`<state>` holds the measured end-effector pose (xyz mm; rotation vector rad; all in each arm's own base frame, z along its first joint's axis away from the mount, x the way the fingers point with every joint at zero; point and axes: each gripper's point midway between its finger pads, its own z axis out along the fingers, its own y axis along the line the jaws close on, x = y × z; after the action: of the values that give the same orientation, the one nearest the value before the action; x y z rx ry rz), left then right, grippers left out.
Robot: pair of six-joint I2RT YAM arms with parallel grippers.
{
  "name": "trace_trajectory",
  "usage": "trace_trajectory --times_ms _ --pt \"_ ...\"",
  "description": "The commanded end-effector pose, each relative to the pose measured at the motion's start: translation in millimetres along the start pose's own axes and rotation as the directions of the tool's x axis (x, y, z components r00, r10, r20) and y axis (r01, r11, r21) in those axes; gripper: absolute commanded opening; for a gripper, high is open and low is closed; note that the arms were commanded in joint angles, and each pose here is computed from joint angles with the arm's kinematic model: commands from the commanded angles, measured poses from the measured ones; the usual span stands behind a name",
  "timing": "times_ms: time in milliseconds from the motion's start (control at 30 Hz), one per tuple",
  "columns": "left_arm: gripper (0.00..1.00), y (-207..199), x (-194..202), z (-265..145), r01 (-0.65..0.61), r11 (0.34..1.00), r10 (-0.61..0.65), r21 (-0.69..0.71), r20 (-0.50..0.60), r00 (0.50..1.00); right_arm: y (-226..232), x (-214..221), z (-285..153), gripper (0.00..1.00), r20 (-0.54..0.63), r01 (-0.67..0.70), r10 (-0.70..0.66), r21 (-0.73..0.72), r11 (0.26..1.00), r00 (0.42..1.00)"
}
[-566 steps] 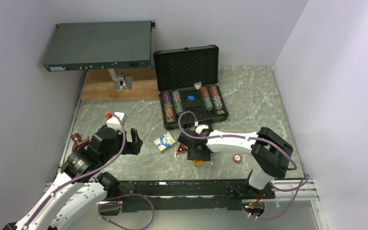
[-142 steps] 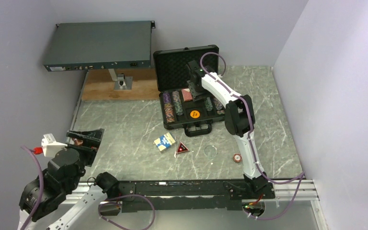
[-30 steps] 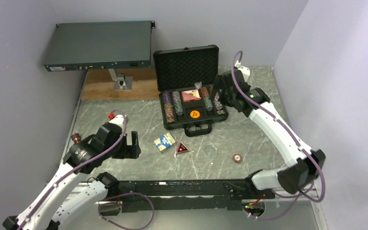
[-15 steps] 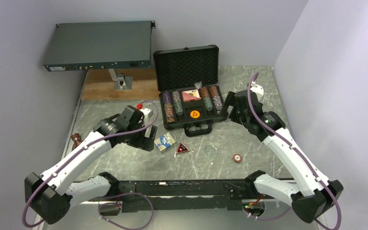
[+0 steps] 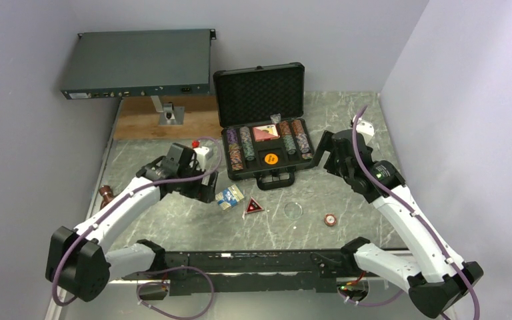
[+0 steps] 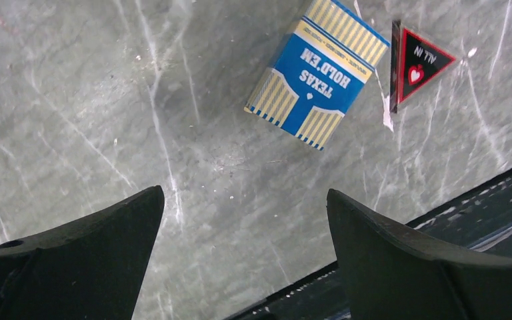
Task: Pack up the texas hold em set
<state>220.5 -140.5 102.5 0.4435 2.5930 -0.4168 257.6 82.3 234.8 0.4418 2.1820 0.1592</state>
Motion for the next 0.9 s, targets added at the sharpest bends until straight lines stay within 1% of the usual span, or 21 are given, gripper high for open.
trace_trajectory --times_ms 0,67,100,167,233,300,433,533,600,700,767,867 --pt "1.00 -11 -26 4 -0.198 0.979 0.189 0.042 0.159 0.969 -8 2 -3 1.00 -0.008 0.034 -0.034 0.019 0.999 0.999" --pt "1.00 -18 -32 7 -0.284 0.957 0.272 0.059 0.157 0.949 -6 4 -3 1.00 -0.015 0.035 -0.035 0.007 0.999 0.999" --pt "1.00 -24 -35 8 -0.345 0.936 0.331 0.070 0.157 0.931 -5 5 -2 1.00 -0.022 0.038 -0.038 0.002 0.999 0.999" --pt "1.00 -37 -41 13 -0.460 0.885 0.446 0.069 0.159 0.881 -3 8 -1 1.00 -0.034 0.039 -0.039 -0.002 0.999 0.999" --pt "1.00 -48 -44 18 -0.571 0.818 0.556 0.072 0.153 0.817 -3 9 0 1.00 -0.045 0.041 -0.041 -0.002 0.999 0.998" --pt "1.00 -54 -40 29 -0.620 0.777 0.609 0.110 0.116 0.785 -2 10 -1 1.00 -0.051 0.041 -0.042 -0.004 0.999 0.998" --pt "0.98 -58 -31 50 -0.639 0.749 0.642 0.175 0.046 0.765 -4 10 -4 1.00 -0.055 0.038 -0.038 -0.002 0.999 0.998" --pt "0.97 -60 -28 64 -0.649 0.738 0.656 0.186 0.029 0.754 -8 13 -8 1.00 -0.058 0.033 -0.033 0.005 0.999 0.998" --pt "0.94 -61 -21 73 -0.644 0.737 0.656 0.205 0.009 0.755 -11 14 -11 1.00 -0.062 0.028 -0.027 0.009 1.000 0.998" --pt "0.91 -64 -10 87 -0.642 0.733 0.660 0.227 -0.008 0.751 -15 17 -15 1.00 -0.070 0.018 -0.016 0.015 1.000 0.997" --pt "0.90 -63 -2 95 -0.644 0.731 0.665 0.225 -0.025 0.746 -17 18 -18 1.00 -0.076 0.014 -0.012 0.020 1.000 0.997" --pt "0.85 -63 4 106 -0.646 0.731 0.669 0.219 -0.049 0.741 -19 20 -21 1.00 -0.087 0.011 -0.009 0.025 1.000 0.996"
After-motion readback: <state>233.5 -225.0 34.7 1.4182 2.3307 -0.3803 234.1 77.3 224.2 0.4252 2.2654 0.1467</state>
